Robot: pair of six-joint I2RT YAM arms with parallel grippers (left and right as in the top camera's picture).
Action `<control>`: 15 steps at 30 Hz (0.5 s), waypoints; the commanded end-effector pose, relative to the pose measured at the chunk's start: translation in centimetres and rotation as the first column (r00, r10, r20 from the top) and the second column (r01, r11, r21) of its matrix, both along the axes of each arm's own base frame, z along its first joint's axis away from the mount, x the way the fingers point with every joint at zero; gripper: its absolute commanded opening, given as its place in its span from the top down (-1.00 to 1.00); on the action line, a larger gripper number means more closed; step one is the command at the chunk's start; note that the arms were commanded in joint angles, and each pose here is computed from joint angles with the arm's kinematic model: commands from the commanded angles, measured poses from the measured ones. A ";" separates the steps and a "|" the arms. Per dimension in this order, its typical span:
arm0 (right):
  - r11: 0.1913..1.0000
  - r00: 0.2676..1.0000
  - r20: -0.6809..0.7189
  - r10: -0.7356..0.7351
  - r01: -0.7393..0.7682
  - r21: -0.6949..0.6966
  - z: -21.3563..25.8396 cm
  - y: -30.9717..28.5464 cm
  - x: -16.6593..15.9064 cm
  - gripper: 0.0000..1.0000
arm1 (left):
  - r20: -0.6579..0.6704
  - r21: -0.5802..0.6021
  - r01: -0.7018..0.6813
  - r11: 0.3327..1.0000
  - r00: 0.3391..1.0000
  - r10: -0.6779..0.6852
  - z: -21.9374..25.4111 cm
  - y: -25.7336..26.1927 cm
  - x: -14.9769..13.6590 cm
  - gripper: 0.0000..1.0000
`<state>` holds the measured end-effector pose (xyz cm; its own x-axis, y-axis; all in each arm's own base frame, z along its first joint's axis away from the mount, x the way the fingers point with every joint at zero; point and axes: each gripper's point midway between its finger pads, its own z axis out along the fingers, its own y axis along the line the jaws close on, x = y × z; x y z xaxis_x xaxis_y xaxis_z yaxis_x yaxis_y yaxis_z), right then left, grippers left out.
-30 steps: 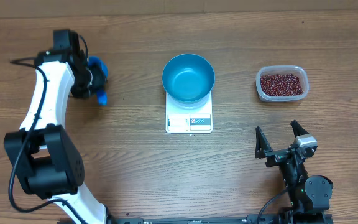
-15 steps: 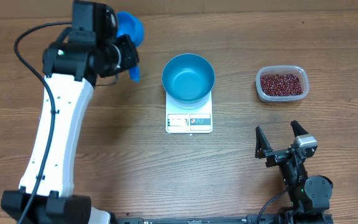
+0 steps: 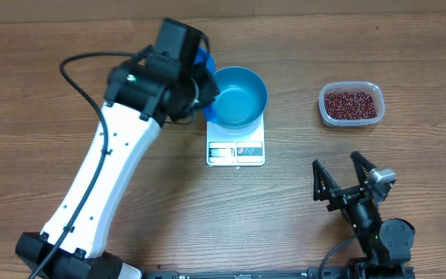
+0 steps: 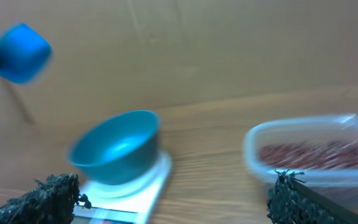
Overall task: Scoop item into bowl and weigh 150g on scale
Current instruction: 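Lift the blue scoop with the left gripper toward the bowl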
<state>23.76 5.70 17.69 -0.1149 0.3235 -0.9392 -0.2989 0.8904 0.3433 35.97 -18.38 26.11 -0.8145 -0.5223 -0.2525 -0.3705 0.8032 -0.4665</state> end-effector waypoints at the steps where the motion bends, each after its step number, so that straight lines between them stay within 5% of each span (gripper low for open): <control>1: 0.929 0.986 -0.110 0.126 -0.078 0.363 0.0 1.7 -0.7 -1.00 | -0.050 -0.064 -0.195 0.979 0.980 0.192 -0.1 -1.0 0.1 0.91; 7: 0.711 0.924 -0.223 0.311 -0.070 0.700 0.1 3.5 -1.7 -1.00 | -0.109 -0.065 -0.259 0.964 0.962 0.251 -1.8 -2.4 0.1 0.91; 15: 0.620 0.898 -0.247 0.364 -0.035 0.784 0.2 3.9 -1.9 -1.00 | -0.218 -0.039 -0.299 0.954 0.934 0.283 -5.5 -4.3 0.1 0.91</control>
<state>22.14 9.16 17.98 -0.4836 0.7951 -0.3661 -0.1956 0.3095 0.9306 35.83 -21.76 21.29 -0.6830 -0.7261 -0.0789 -0.6406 0.6474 -0.4129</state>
